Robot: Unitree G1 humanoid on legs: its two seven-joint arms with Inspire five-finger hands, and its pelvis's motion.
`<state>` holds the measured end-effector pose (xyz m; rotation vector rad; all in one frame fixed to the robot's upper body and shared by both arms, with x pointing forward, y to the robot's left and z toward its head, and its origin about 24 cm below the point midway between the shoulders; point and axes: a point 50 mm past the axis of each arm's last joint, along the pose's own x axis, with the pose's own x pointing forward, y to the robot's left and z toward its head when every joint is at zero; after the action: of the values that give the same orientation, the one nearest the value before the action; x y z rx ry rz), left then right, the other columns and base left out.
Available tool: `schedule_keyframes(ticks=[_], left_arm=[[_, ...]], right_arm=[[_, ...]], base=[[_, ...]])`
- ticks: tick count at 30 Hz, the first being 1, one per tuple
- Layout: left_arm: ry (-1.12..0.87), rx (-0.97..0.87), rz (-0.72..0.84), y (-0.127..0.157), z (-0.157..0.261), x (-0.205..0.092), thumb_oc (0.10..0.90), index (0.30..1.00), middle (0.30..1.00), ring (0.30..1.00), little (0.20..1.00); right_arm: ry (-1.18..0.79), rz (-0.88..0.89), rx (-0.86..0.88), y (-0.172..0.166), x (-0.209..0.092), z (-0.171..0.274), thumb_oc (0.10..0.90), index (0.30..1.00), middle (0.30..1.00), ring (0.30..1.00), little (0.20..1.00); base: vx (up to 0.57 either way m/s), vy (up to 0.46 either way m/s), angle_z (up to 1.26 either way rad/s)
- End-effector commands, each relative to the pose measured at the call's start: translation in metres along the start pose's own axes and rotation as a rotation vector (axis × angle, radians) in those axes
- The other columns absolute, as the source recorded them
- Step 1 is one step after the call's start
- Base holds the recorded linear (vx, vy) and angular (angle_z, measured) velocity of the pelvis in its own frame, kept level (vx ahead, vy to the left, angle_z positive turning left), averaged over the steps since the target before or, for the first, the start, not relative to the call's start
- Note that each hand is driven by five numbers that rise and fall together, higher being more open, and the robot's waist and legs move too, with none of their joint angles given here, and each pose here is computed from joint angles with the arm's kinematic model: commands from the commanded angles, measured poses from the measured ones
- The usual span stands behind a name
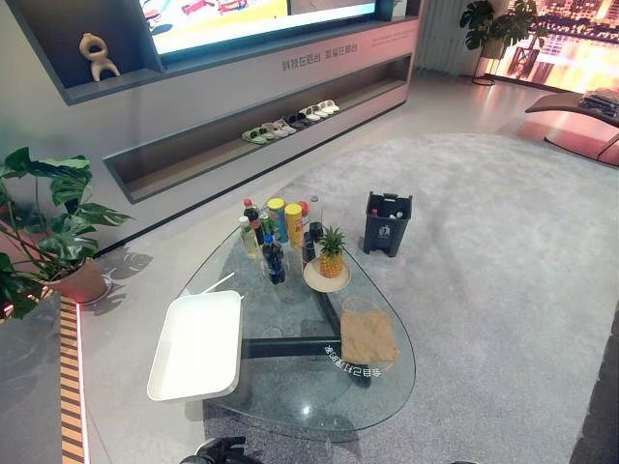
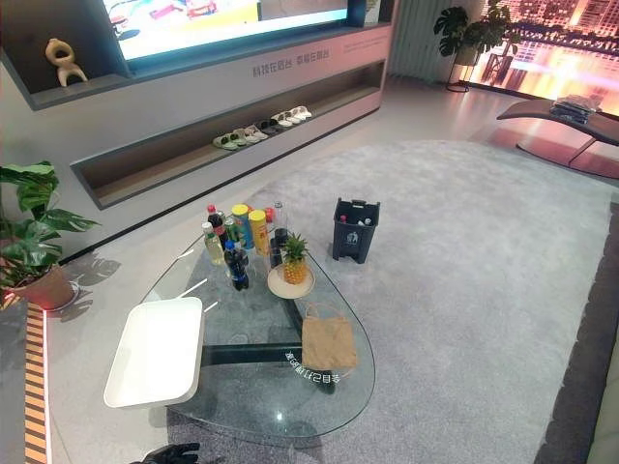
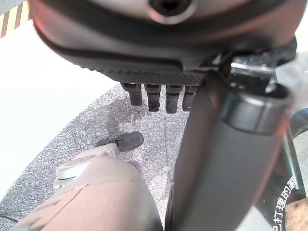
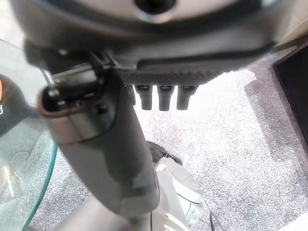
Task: Wipe the table with a cloth and put it in the basket.
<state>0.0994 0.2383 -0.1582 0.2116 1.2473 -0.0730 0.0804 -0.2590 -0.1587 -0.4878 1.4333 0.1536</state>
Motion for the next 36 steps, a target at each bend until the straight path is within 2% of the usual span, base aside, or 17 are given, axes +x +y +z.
schedule_keyframes(ticks=[1,7,9,15,18,23,28,36], left_arm=[[-0.006,0.055,0.018,0.004,0.013,0.002,0.8,0.9,0.9,0.9,0.9],[-0.08,0.014,0.048,0.008,0.038,0.002,0.8,0.9,0.9,0.9,0.9],[-0.151,-0.019,0.073,0.012,0.061,0.002,0.8,0.9,0.9,0.9,0.9],[-0.273,-0.1,0.125,0.023,0.096,-0.003,0.8,0.9,0.9,0.9,0.9],[-0.398,-0.188,0.14,0.034,0.128,-0.011,0.8,0.9,0.9,0.9,0.9],[-0.472,-0.272,0.164,0.044,0.144,-0.018,0.8,0.9,0.9,0.9,0.9],[-0.499,-0.268,0.179,0.051,0.147,-0.022,0.8,0.9,0.9,0.9,0.9],[-0.565,-0.309,0.166,0.057,0.166,-0.03,0.8,0.9,0.9,0.9,0.9]], right_arm=[[-0.007,0.006,-0.052,-0.006,-0.001,0.012,0.8,0.9,0.9,0.9,0.9],[-0.063,-0.029,-0.059,-0.018,-0.003,0.033,0.8,0.9,0.9,0.9,0.9],[-0.11,-0.071,-0.056,-0.03,-0.007,0.054,0.8,0.9,0.9,0.9,0.9],[-0.143,-0.117,-0.071,-0.042,-0.012,0.071,0.8,0.9,0.9,0.9,0.9],[-0.192,-0.156,-0.045,-0.054,-0.018,0.087,0.8,0.9,0.9,0.9,0.9],[-0.221,-0.18,0.003,-0.063,-0.022,0.093,0.8,0.9,0.9,0.9,0.9],[-0.267,-0.229,0.08,-0.076,-0.027,0.099,0.8,0.9,0.9,0.9,0.9],[-0.438,-0.348,0.137,-0.096,-0.046,0.139,0.8,0.9,0.9,0.9,0.9]], base=[[0.0,0.0,0.0],[-0.12,-0.011,0.0],[-0.24,0.006,0.01],[-0.15,0.012,0.0],[-0.18,0.003,-0.01],[-0.15,-0.036,0.04],[-0.09,-0.033,0.24],[-0.05,-0.044,0.04]])
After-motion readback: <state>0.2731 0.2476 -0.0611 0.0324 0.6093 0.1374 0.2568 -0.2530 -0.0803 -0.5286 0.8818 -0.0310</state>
